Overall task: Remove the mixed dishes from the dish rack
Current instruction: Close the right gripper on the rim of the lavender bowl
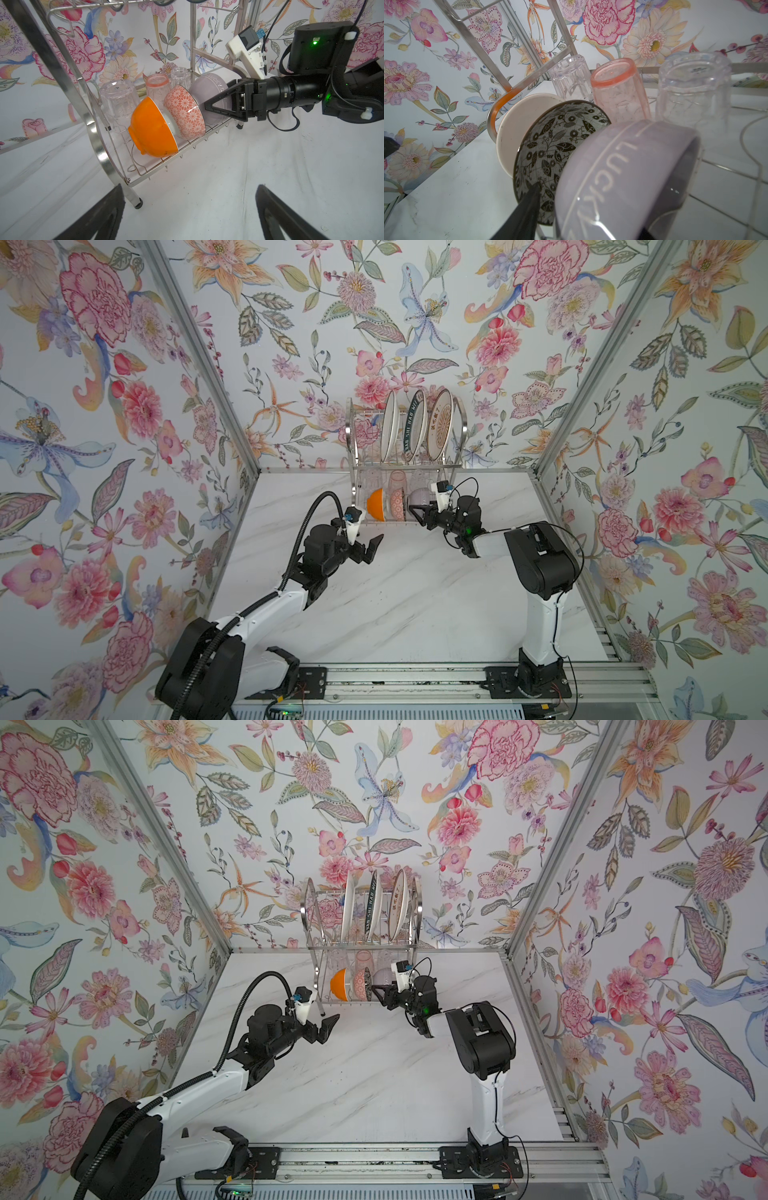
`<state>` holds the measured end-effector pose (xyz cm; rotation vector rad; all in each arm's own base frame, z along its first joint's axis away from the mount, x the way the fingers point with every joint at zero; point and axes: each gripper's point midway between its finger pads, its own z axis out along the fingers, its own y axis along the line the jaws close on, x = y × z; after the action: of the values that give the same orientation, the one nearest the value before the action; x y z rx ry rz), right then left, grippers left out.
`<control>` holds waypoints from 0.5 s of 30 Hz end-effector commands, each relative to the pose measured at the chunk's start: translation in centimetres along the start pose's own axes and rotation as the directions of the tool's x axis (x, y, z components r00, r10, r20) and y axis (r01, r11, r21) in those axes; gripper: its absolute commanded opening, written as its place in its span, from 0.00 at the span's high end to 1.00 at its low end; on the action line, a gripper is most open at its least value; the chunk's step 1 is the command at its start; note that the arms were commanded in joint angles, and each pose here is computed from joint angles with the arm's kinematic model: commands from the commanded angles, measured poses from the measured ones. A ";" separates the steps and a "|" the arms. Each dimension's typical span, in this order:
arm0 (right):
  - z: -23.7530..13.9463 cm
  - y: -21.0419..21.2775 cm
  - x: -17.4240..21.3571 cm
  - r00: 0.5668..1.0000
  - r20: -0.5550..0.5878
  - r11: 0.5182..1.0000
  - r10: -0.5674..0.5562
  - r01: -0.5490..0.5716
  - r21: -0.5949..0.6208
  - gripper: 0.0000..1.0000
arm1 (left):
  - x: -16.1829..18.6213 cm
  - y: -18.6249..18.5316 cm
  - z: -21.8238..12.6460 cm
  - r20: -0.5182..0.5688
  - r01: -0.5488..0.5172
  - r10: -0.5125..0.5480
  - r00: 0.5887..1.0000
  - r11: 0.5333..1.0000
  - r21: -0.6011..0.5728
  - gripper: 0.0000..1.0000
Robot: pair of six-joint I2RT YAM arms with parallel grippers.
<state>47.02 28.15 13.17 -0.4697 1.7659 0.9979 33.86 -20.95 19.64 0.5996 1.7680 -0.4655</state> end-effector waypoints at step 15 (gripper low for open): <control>1.0 0.6 -0.2 1.000 0.006 0.999 -0.001 0.001 -0.048 0.54 | -0.6 -0.2 0.0 0.025 -0.006 0.006 1.000 1.000 -0.007 0.01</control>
<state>47.33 28.47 13.20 -0.4722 1.7592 1.0103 33.76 -20.69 19.82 0.5879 1.7634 -0.4487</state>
